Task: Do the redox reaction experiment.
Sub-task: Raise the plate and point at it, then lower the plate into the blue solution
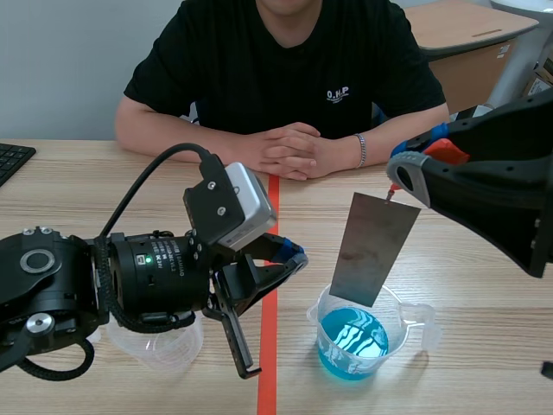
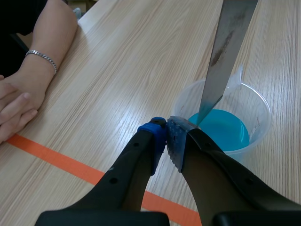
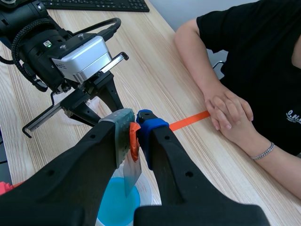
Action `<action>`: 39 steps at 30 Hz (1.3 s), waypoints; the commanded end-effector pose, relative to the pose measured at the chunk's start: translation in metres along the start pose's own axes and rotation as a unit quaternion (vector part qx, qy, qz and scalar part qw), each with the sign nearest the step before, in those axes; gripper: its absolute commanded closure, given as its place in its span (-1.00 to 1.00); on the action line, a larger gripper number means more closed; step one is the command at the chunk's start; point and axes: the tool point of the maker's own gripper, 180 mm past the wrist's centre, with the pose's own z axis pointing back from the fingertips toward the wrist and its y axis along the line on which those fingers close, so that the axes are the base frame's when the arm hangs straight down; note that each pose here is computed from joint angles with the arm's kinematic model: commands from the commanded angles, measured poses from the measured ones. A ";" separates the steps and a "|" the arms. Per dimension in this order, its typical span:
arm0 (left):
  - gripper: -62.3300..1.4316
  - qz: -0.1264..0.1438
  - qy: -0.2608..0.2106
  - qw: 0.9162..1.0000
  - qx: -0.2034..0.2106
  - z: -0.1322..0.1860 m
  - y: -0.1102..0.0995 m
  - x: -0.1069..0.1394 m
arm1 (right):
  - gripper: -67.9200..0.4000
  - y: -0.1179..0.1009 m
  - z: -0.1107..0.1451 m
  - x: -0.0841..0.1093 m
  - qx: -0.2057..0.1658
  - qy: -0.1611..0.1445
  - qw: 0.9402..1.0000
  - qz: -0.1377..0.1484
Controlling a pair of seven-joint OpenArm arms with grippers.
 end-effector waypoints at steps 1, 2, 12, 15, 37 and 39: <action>0.81 -0.004 -0.016 1.000 0.002 0.002 0.002 0.008 | 0.94 0.000 0.000 0.009 0.006 -0.014 1.000 0.008; 0.81 -0.005 -0.017 1.000 0.002 0.003 0.003 0.008 | 0.94 0.000 0.000 0.009 0.006 -0.014 1.000 0.008; 0.81 0.011 -0.015 0.999 0.046 0.036 0.034 -0.005 | 0.94 0.000 0.000 0.009 0.006 -0.014 1.000 0.008; 0.81 0.021 -0.012 0.997 0.078 0.057 0.050 -0.010 | 0.94 0.000 0.000 0.009 0.006 -0.015 1.000 0.008; 0.81 0.092 0.147 0.933 0.315 0.225 0.066 -0.098 | 0.94 0.000 0.000 0.007 0.006 -0.009 1.000 0.008; 0.81 0.105 0.162 0.924 0.329 0.238 0.059 -0.105 | 0.94 0.000 0.000 0.006 0.006 -0.006 1.000 0.008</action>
